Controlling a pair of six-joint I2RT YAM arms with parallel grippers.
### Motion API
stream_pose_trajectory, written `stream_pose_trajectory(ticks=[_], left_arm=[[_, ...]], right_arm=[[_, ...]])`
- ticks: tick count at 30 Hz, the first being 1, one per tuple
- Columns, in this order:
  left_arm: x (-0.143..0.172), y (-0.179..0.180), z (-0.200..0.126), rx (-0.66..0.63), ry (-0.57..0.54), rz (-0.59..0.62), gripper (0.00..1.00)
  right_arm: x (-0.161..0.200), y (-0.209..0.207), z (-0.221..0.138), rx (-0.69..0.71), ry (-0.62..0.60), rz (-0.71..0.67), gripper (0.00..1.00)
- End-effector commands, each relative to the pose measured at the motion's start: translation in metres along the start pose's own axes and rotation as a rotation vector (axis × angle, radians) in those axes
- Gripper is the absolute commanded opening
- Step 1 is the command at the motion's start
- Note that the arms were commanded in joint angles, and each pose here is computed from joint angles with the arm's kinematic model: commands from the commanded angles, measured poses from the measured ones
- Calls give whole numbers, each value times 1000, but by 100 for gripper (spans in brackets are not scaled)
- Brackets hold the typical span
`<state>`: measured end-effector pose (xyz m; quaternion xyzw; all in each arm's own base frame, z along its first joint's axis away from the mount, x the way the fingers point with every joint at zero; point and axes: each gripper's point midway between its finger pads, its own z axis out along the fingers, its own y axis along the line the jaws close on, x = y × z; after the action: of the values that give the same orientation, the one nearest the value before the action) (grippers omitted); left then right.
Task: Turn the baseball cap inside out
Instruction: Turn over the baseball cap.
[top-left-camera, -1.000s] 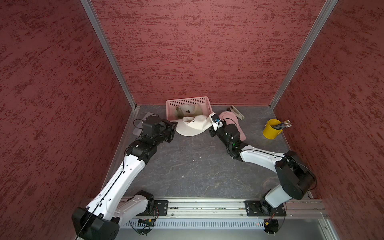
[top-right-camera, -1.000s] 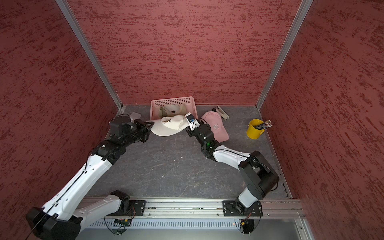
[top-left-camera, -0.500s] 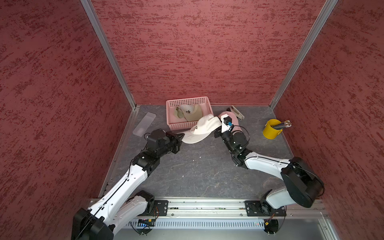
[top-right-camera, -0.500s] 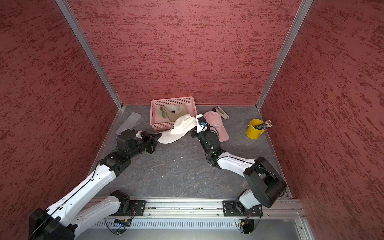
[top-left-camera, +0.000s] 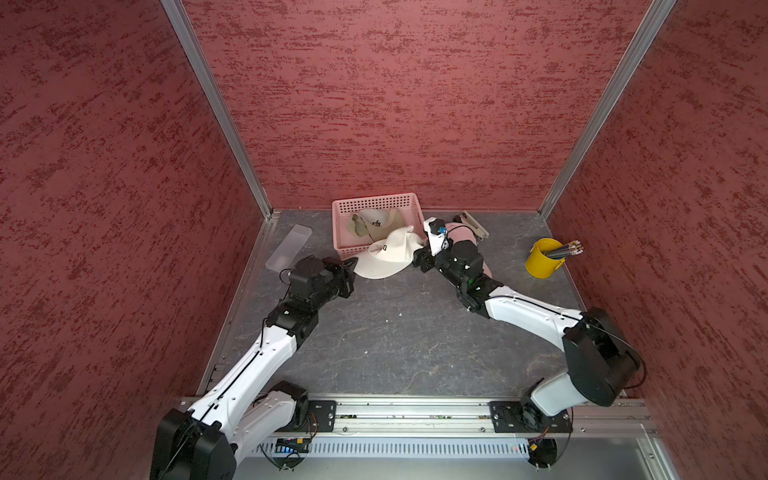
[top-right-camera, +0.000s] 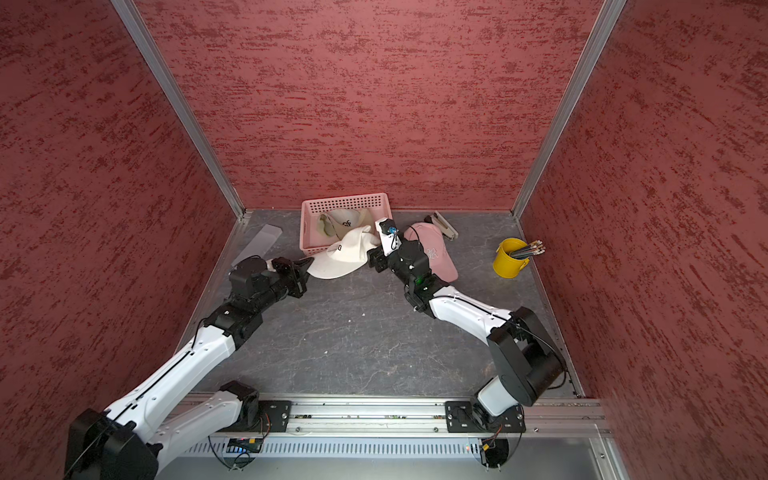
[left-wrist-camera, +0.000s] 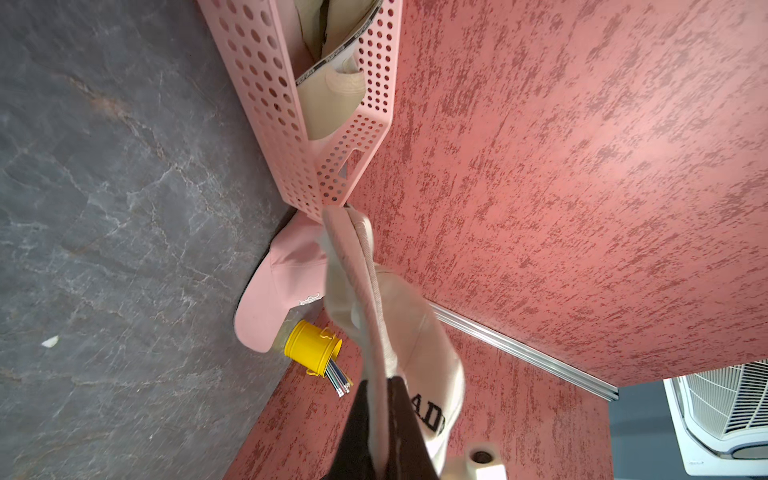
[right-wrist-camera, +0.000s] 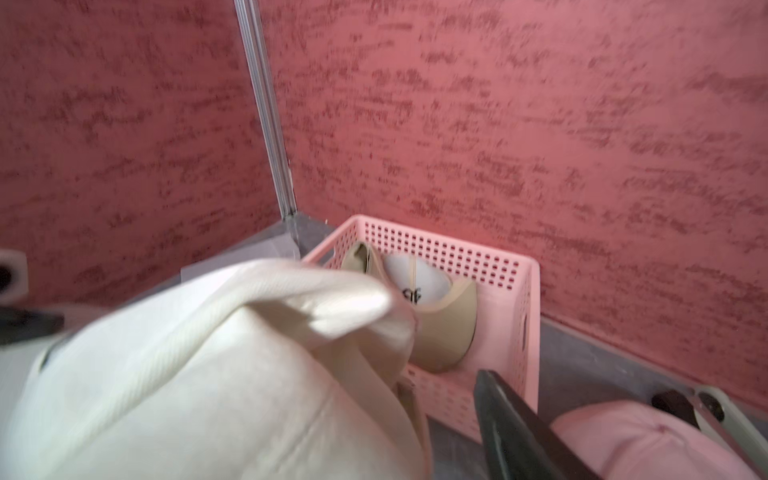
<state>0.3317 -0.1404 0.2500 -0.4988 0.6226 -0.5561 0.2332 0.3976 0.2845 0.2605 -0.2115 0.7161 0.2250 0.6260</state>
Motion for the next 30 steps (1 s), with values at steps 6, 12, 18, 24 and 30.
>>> stream_pose_trajectory(ticks=[6, 12, 18, 24, 30], left_arm=[[-4, -72, 0, 122, 117, 413, 0], [29, -101, 7, 304, 446, 746, 0], [67, -101, -9, 378, 652, 1065, 0], [87, -109, -26, 472, 751, 1153, 0], [87, -104, -25, 471, 773, 1148, 0]], right_arm=[[42, 0, -58, -70, 255, 58, 82], [66, 16, -91, -160, 336, 116, 83], [69, -20, -101, -93, 285, 363, 82], [58, -31, -98, -167, 237, 457, 82], [33, -7, -105, -331, 160, 449, 80]])
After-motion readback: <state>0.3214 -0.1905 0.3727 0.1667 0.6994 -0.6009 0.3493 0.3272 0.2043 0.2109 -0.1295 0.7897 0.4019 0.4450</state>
